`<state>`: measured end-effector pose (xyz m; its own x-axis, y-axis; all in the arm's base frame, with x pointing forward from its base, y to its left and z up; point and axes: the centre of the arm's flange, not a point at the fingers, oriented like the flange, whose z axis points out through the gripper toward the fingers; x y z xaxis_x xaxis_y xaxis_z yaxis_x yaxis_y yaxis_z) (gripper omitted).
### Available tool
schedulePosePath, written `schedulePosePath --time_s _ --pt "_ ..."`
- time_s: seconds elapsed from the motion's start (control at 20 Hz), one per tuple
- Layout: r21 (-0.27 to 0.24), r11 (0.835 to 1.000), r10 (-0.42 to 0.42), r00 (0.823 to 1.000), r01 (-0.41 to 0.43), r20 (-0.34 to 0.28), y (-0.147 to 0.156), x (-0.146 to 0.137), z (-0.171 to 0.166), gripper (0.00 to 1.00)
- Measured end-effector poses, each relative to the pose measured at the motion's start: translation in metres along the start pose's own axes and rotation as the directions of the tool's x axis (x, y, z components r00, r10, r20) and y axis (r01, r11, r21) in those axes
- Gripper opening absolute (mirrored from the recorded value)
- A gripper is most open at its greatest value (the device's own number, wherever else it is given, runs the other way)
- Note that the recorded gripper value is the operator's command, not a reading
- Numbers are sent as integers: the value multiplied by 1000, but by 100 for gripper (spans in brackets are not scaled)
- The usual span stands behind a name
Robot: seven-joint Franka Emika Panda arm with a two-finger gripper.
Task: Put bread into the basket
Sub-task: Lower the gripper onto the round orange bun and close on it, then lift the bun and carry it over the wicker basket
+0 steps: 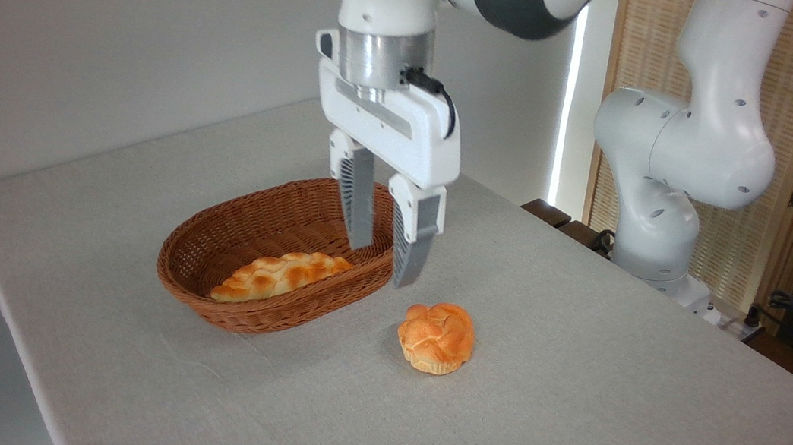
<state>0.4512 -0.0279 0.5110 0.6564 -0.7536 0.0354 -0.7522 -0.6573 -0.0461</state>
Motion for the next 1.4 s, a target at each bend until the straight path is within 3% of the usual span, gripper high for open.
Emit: schedulePosePath --time_s 0.2,0.4,0.7,0.9,1.05,1.4 --pt "-3 998 67 996 -67 63 5 -11 29 98" --pt "-4 997 83 994 -83 69 13 -18 67 95" --pt "16 992 120 986 -123 120 17 -25 86 85" --pt "8 991 130 982 -133 137 21 -28 94 49" --pt "6 991 132 982 -134 139 21 -28 95 27" --pt "3 991 133 981 -135 141 22 -28 97 24"
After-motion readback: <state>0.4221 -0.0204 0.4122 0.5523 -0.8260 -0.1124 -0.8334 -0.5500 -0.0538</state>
